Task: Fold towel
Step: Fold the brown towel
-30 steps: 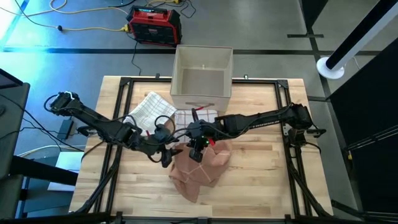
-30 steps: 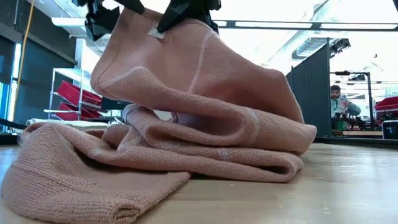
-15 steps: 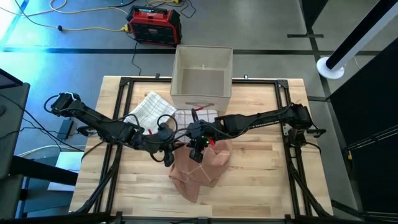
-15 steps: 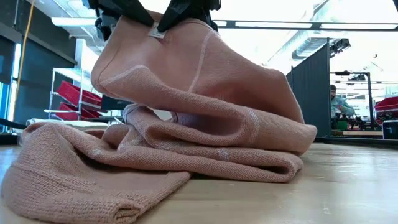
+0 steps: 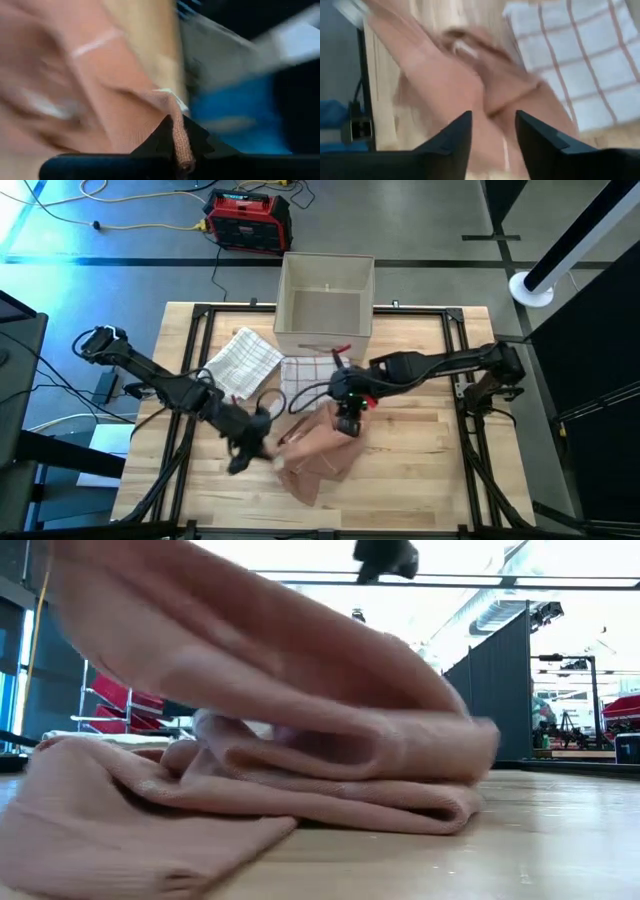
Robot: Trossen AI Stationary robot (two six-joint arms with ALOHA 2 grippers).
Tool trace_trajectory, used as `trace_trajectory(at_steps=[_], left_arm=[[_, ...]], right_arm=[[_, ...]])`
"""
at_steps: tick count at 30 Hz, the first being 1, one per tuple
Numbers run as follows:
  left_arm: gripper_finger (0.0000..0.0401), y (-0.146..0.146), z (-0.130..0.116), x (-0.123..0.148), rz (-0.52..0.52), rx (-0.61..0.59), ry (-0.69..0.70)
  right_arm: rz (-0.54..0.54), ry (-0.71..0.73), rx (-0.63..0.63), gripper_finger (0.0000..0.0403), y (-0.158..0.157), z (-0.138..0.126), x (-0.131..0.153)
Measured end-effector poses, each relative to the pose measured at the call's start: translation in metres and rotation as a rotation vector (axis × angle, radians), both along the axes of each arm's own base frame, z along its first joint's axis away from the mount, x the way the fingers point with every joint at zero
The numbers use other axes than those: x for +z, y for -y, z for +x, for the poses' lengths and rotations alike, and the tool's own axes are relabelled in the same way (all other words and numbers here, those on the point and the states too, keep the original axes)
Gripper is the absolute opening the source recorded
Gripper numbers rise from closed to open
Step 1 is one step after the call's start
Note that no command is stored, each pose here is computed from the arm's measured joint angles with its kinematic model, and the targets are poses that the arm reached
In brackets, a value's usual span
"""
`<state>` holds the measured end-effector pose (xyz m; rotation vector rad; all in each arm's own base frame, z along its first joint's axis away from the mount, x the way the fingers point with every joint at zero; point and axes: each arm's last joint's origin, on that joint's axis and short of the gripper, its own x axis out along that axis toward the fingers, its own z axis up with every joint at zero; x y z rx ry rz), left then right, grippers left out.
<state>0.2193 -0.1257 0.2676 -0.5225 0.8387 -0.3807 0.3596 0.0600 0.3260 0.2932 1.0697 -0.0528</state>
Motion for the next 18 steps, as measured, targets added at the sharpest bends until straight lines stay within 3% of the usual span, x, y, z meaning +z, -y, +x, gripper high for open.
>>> trace_trajectory(at_steps=[3, 8, 18], left_arm=[[0.0, 0.022, -0.013, -0.002, -0.096, -0.091, -0.085], [0.0, 0.055, -0.033, -0.012, -0.099, -0.17, -0.172], [0.0, 0.102, -0.05, -0.05, -0.118, -0.144, -0.41]], right_arm=[[-0.026, -0.056, 0.047, 0.0175, -0.003, -0.007, -0.002], [-0.097, -0.062, 0.205, 0.0194, -0.005, -0.002, -0.029], [0.109, 0.051, 0.345, 0.0177, -0.003, 0.004, -0.098]])
